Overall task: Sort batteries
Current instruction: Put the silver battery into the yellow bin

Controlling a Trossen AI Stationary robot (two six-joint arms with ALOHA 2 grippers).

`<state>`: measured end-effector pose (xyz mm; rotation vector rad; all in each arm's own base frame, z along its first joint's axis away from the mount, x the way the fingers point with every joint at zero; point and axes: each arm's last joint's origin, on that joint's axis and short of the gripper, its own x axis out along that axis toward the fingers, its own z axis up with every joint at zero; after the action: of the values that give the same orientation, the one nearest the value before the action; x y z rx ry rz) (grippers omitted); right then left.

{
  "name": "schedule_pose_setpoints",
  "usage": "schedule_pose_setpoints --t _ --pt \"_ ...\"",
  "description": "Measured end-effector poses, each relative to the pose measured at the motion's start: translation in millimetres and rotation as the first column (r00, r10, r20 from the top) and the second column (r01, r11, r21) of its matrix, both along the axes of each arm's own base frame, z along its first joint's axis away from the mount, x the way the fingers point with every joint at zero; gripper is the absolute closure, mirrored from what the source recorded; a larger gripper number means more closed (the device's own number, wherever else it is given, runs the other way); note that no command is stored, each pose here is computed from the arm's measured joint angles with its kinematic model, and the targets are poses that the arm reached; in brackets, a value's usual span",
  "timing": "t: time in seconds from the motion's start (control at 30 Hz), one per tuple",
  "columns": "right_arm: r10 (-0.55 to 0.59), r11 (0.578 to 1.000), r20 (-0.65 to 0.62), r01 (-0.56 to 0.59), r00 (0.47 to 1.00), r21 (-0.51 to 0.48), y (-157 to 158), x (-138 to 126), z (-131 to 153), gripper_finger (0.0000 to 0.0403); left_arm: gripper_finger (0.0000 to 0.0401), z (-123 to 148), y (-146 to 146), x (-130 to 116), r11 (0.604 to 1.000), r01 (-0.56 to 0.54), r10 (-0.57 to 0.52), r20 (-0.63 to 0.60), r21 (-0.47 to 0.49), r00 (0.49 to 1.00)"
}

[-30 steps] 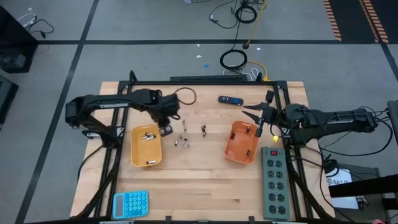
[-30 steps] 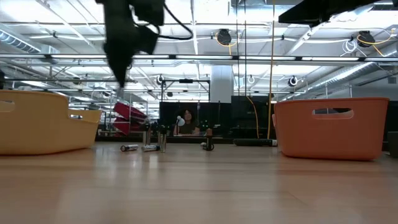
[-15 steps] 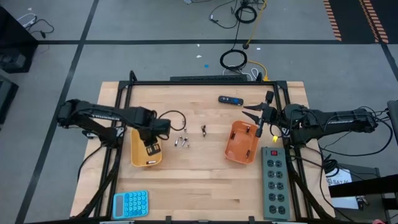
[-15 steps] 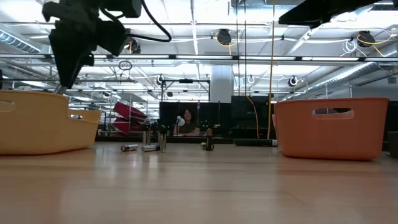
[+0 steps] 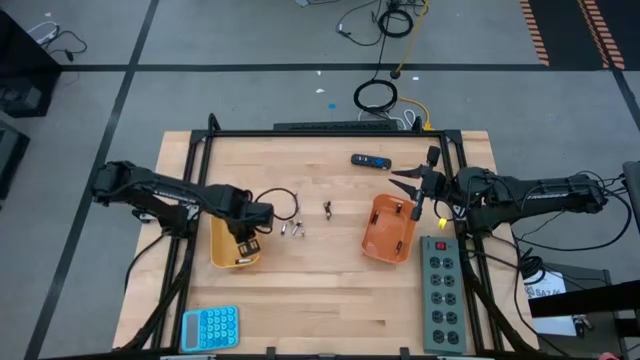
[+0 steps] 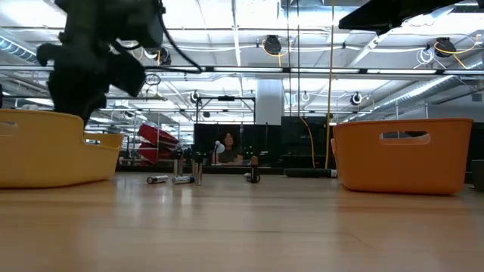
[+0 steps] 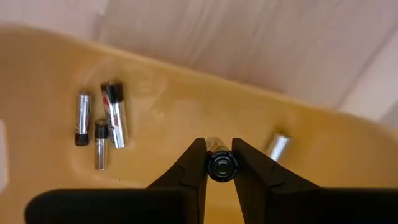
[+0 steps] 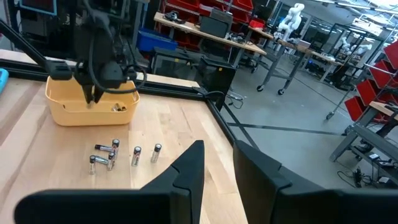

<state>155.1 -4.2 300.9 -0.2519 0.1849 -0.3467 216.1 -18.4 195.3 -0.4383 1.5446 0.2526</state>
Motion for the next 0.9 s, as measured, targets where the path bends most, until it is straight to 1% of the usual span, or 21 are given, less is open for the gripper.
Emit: schedule_pose_setpoints --t 0.17,0.33,0.43,0.53,0.63,0.73,0.8,0.87,0.9 --pt "0.000 1.000 -0.002 0.000 1.000 0.000 0.0 0.0 -0.2 0.0326 0.0337 -11.1 0.8 -7.8 1.000 -0.004 0.004 -0.044 -0.001 0.999" --pt "0.000 1.000 0.001 0.000 1.000 0.000 0.0 0.0 0.1 0.0326 0.0336 -21.1 2.5 -15.7 0.995 -0.034 0.025 -0.096 -0.093 0.995" --pt "0.000 1.000 0.002 0.000 1.000 0.000 0.0 0.0 0.2 0.0326 0.0332 -23.9 4.2 -17.1 0.993 -0.066 0.055 -0.114 -0.100 0.992" --pt "0.000 1.000 0.002 0.000 1.000 0.000 0.0 0.0 0.2 0.0326 0.0308 -23.8 4.1 -16.0 0.992 -0.074 0.064 -0.105 -0.103 0.992" --pt "0.000 1.000 0.001 0.000 1.000 0.000 0.0 0.0 0.1 0.0326 0.0267 -22.9 3.4 -16.5 0.989 -0.093 0.080 -0.119 -0.110 0.990" --pt "0.000 1.000 0.001 0.000 1.000 0.000 0.0 0.0 0.1 0.0326 0.0234 -9.9 1.8 -12.3 0.983 -0.094 0.073 -0.129 -0.159 0.989" --pt "-0.001 1.000 0.003 0.001 1.000 0.000 0.0 0.0 0.3 0.0326 0.0224 4.8 1.7 -5.3 0.983 -0.087 0.071 -0.103 -0.159 0.992" --pt "0.000 1.000 0.015 0.000 1.000 0.000 0.0 0.2 1.5 0.0326 0.0221 20.9 3.2 4.4 0.992 -0.065 0.061 -0.036 -0.110 0.997" --pt "0.000 1.000 0.016 0.000 1.000 -0.001 0.0 0.2 1.6 0.0326 0.0220 28.3 4.4 9.3 0.996 -0.056 0.056 0.005 -0.067 0.998"
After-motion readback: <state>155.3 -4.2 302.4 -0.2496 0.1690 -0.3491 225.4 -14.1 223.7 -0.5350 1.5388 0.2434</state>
